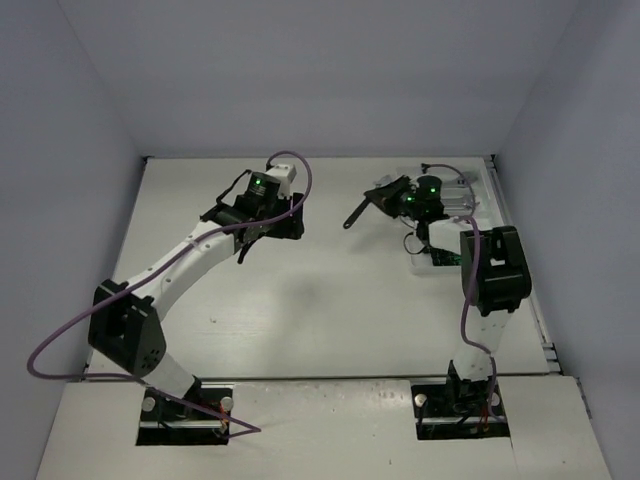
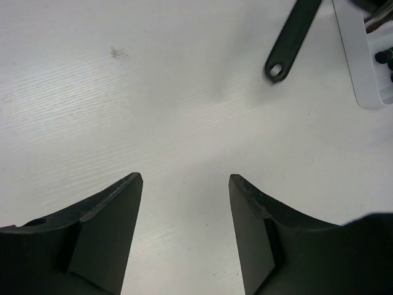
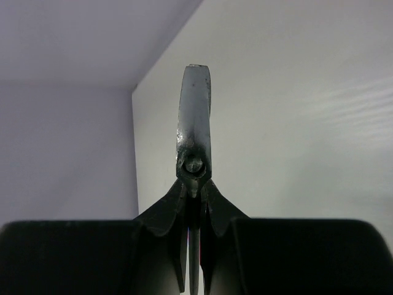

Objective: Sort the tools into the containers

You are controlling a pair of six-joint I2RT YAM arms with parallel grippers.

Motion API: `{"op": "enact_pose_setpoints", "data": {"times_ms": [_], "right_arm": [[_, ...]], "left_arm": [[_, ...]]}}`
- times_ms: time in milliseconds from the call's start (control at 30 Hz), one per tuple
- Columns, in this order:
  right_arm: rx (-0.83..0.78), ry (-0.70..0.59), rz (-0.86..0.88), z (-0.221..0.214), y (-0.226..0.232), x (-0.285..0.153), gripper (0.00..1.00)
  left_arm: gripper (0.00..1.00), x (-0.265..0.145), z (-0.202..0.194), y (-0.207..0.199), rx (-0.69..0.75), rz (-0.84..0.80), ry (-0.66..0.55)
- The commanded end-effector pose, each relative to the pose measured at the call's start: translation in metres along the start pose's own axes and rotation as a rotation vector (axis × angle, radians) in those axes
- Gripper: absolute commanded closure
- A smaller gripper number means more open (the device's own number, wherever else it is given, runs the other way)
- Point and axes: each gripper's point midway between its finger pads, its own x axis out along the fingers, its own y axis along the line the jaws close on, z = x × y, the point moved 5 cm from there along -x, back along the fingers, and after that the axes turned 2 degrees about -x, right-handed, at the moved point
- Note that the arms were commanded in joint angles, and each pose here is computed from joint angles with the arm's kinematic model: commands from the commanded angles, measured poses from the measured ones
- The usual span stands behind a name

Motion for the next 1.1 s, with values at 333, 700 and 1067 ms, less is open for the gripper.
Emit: {"op": "enact_pose_setpoints", "data": {"times_ms": [333,700,1067], "right_arm": [[0.050,-0.635,0.068,0.235,-0.019,-0.048,0.99],[0.155,-0.707,0.019,0.266,-0.073,-0.017,0.72],[0.032,-0.635,-0.051,0.250,-0.038,-0.049,0.35]], "left_arm": [[0.41,-0.102,-0.052,0.044,-0.080,0.194,-0.120],[0.39,-0.129,-0.067,0.057,-0.116,0.267,-0.130],[0.37,-0.144,-0.055,0.047,-0.084,0.217,-0.128]]}}
